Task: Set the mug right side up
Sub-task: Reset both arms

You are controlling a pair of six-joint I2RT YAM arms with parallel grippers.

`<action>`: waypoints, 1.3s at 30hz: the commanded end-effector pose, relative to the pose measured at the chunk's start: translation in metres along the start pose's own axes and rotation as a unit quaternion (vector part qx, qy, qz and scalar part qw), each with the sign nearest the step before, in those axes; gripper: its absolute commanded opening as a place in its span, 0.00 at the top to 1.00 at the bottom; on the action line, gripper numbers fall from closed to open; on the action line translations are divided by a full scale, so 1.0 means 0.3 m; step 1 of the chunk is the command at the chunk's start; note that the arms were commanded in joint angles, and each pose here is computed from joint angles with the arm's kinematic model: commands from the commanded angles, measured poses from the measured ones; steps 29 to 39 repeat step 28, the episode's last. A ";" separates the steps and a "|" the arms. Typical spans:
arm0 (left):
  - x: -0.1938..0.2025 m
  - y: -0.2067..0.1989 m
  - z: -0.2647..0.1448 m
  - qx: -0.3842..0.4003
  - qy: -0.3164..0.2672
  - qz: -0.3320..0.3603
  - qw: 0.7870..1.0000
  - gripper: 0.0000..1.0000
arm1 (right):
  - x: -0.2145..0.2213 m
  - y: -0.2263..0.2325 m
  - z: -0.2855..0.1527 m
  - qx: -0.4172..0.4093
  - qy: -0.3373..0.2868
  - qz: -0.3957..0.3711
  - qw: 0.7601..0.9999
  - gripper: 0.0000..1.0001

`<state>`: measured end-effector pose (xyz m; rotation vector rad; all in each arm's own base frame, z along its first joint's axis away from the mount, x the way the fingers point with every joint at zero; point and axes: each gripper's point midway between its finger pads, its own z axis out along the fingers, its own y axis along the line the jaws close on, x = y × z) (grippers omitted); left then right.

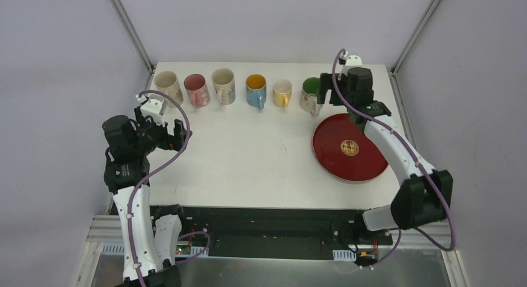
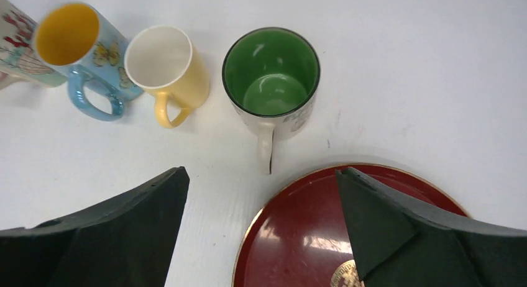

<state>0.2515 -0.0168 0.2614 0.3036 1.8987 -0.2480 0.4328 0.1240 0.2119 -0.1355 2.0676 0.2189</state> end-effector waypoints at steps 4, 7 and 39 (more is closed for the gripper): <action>-0.196 -0.062 -0.106 0.014 -0.052 0.007 0.999 0.01 | -0.113 -0.070 -0.363 0.047 -0.062 -0.005 0.997 0.01; -0.238 -0.090 -0.156 0.012 -0.064 0.016 0.998 0.01 | -0.150 -0.080 -0.534 0.049 -0.122 0.004 0.991 0.01; -0.102 -0.211 -0.318 -0.008 -0.060 0.041 0.997 0.01 | 0.032 -0.108 -0.989 0.036 -0.193 0.038 0.980 0.01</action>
